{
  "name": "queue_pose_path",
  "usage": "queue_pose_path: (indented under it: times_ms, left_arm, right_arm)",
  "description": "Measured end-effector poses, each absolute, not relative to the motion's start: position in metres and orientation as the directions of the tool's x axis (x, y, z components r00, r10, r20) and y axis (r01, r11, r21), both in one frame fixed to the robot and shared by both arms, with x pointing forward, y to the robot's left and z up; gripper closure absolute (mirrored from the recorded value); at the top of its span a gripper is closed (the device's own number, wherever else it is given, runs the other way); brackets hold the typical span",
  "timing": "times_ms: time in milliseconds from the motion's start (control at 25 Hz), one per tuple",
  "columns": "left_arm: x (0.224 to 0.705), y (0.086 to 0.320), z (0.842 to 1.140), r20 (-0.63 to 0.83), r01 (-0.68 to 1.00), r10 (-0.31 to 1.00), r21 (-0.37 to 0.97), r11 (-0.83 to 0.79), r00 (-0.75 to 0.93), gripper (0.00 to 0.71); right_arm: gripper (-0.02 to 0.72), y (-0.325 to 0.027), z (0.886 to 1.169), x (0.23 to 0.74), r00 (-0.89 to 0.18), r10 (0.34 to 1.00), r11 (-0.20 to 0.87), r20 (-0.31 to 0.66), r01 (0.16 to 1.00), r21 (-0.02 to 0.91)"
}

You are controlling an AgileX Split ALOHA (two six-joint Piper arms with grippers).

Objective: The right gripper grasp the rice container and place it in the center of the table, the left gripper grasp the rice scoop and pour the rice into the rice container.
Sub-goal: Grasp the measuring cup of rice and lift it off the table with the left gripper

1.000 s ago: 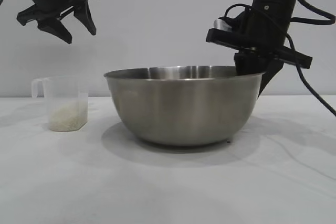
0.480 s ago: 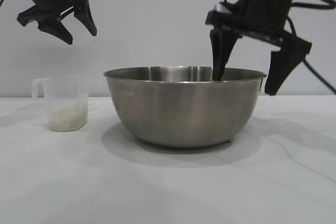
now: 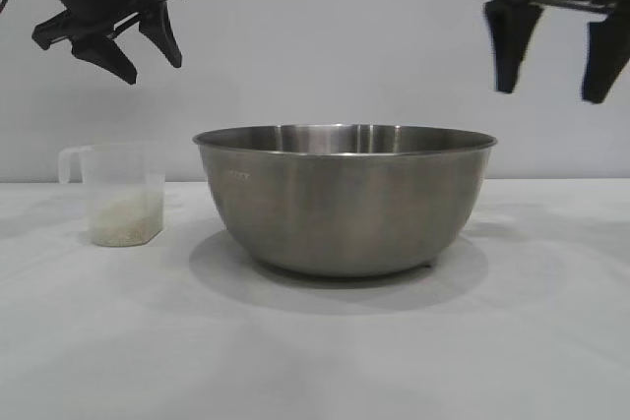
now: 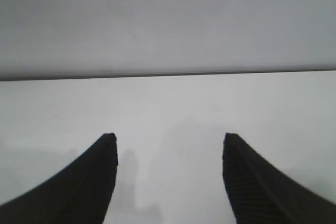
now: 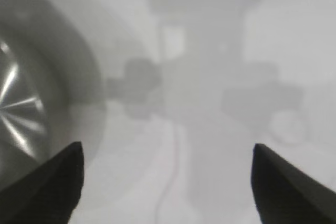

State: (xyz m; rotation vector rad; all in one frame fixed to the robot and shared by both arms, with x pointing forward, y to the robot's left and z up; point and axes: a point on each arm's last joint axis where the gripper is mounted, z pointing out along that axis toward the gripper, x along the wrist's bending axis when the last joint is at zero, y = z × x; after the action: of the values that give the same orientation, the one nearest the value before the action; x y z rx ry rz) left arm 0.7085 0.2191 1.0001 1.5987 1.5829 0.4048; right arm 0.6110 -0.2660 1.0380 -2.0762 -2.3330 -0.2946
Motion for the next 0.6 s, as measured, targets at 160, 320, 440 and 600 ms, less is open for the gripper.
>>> queue_pose_path:
  times_ms: [160,320,440,600]
  left_arm:
    - [0.709,0.219,1.0,-0.316,0.668,0.936,0.732,0.136,0.155,0.332]
    - [0.708,0.219,1.0,-0.312,0.668,0.937,0.732,0.132,0.157,0.332]
    - [0.708,0.219,1.0,-0.31,0.668,0.938,0.733,0.13,0.158,0.332]
    - [0.708,0.22,1.0,-0.303,0.668,0.939,0.734,0.123,0.161,0.332]
  right_arm:
    - [0.155,-0.27,1.05,0.569,-0.118,0.985,0.102,0.123,0.987,0.128]
    - [0.155,-0.272,1.069,0.526,-0.116,0.985,0.094,0.128,0.982,0.165]
    - [0.155,-0.274,1.08,0.489,-0.119,0.985,0.091,0.125,0.974,0.209]
    - [0.155,-0.277,1.088,0.432,-0.127,0.985,0.083,0.115,0.942,0.324]
